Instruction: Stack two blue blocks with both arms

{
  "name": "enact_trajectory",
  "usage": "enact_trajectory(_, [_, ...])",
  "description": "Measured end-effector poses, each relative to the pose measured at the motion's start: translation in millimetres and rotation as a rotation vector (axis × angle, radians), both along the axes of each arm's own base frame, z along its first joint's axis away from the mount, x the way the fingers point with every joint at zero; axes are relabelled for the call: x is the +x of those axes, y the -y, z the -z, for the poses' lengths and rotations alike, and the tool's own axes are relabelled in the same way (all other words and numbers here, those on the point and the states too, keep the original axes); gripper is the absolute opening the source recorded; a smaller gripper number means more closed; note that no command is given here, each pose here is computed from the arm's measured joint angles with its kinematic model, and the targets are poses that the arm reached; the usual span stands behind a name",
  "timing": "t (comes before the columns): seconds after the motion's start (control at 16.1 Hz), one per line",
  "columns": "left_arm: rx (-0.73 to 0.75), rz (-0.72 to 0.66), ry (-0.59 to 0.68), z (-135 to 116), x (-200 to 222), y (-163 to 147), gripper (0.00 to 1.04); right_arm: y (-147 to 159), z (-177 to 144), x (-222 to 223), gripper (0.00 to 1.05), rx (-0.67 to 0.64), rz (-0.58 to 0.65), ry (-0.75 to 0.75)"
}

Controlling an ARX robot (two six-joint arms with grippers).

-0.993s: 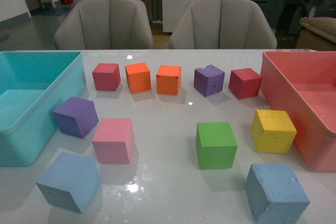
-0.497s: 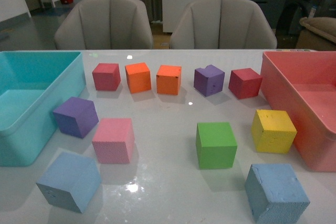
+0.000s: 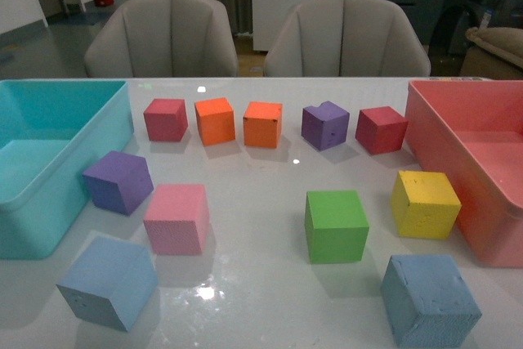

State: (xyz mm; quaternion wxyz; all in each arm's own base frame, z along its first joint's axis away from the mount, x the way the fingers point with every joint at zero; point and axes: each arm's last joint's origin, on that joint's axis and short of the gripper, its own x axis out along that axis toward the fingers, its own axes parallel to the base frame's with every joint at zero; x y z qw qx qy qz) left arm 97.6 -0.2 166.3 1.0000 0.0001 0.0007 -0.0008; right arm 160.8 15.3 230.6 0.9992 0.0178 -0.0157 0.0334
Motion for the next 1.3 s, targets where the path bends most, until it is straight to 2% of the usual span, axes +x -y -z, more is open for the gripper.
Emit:
enact_trajectory(0.06, [0.0,0.0,0.0,0,0,0,0.98,-7,-1,26,0.98,0.014,-0.02,-0.075])
enact_trajectory(0.19, [0.0,0.0,0.0,0,0,0,0.98,-21,34,72,0.98,0.049,-0.038,-0.347])
enact_trajectory(0.37, [0.0,0.0,0.0,0,0,0,0.98,-27,58,85,0.98,0.06,-0.04,-0.48])
enact_trajectory(0.68, [0.0,0.0,0.0,0,0,0,0.98,-36,91,94,0.98,0.076,-0.042,-0.632])
enact_trajectory(0.99, [0.0,0.0,0.0,0,0,0,0.98,-60,122,96,0.98,0.126,-0.075,-0.771])
enact_trajectory(1.3, [0.0,0.0,0.0,0,0,0,0.98,-66,138,104,0.98,0.12,-0.063,-0.81])
